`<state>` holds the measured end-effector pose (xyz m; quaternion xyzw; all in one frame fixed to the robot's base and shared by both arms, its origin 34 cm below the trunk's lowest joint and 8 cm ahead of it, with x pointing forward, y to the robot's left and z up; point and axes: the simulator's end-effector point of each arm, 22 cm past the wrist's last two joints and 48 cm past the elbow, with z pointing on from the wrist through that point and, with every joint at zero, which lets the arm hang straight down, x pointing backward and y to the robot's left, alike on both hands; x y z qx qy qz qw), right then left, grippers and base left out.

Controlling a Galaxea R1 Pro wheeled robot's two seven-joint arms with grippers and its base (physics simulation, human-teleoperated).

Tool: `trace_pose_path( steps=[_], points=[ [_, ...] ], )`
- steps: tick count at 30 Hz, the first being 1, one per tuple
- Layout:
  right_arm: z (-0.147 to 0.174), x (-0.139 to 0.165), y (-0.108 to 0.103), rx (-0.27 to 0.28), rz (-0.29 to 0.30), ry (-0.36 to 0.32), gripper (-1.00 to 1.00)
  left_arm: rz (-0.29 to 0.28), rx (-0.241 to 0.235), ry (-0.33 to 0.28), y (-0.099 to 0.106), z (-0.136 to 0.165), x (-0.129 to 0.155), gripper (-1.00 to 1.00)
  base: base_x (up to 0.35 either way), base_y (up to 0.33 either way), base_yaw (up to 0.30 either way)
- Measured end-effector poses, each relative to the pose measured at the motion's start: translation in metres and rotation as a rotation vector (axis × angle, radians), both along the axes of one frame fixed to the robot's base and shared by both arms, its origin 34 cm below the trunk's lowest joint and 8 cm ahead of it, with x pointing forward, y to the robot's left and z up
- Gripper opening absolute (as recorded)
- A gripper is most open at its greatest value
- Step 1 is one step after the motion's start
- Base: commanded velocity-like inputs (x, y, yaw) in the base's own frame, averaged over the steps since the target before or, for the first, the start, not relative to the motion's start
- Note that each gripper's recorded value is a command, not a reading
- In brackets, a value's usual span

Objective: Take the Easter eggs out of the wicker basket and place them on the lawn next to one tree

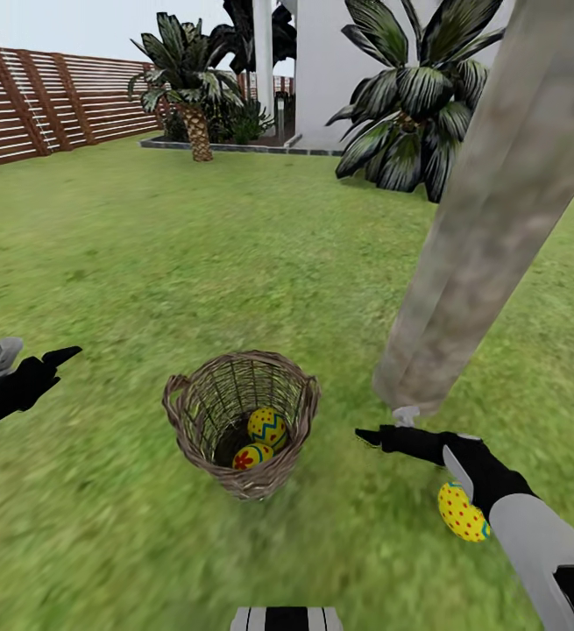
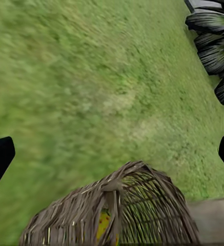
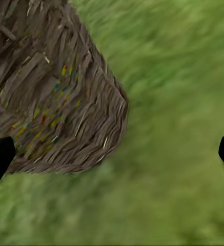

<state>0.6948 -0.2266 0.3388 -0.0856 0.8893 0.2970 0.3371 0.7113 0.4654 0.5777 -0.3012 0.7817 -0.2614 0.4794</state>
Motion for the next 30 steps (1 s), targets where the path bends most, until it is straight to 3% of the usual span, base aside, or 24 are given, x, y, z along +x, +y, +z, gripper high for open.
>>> trace_pose_path(
  steps=[4,6,14,18,20,27,30],
  points=[
    [0.037,0.008,-0.008,0.045,0.01,-0.032,1.0,-0.053,0.019,0.005,-0.022,0.004,0.004,1.0,0.0,0.0,0.0],
    [0.053,0.01,-0.016,0.083,-0.017,-0.033,1.0,-0.056,0.021,-0.001,-0.023,0.009,0.004,1.0,0.0,0.0,0.0],
    [0.094,0.013,-0.023,0.101,-0.028,-0.107,1.0,-0.057,0.022,-0.033,-0.024,0.03,0.001,1.0,0.0,0.0,0.0],
    [0.113,-0.006,0.0,0.216,0.053,-0.058,1.0,-0.057,0.022,-0.05,-0.024,0.041,-0.001,1.0,0.0,0.0,0.0],
    [0.13,-0.01,0.011,0.259,0.094,-0.07,1.0,-0.057,0.022,-0.058,-0.024,0.046,-0.002,1.0,0.0,0.0,0.0],
    [0.176,-0.021,0.032,0.273,0.154,-0.12,1.0,-0.057,0.023,-0.087,-0.024,0.065,-0.005,1.0,0.0,0.0,0.0],
    [0.187,-0.023,0.056,0.308,0.171,-0.134,1.0,-0.057,0.023,-0.099,-0.024,0.073,-0.007,1.0,0.0,0.0,0.0]
  ],
)
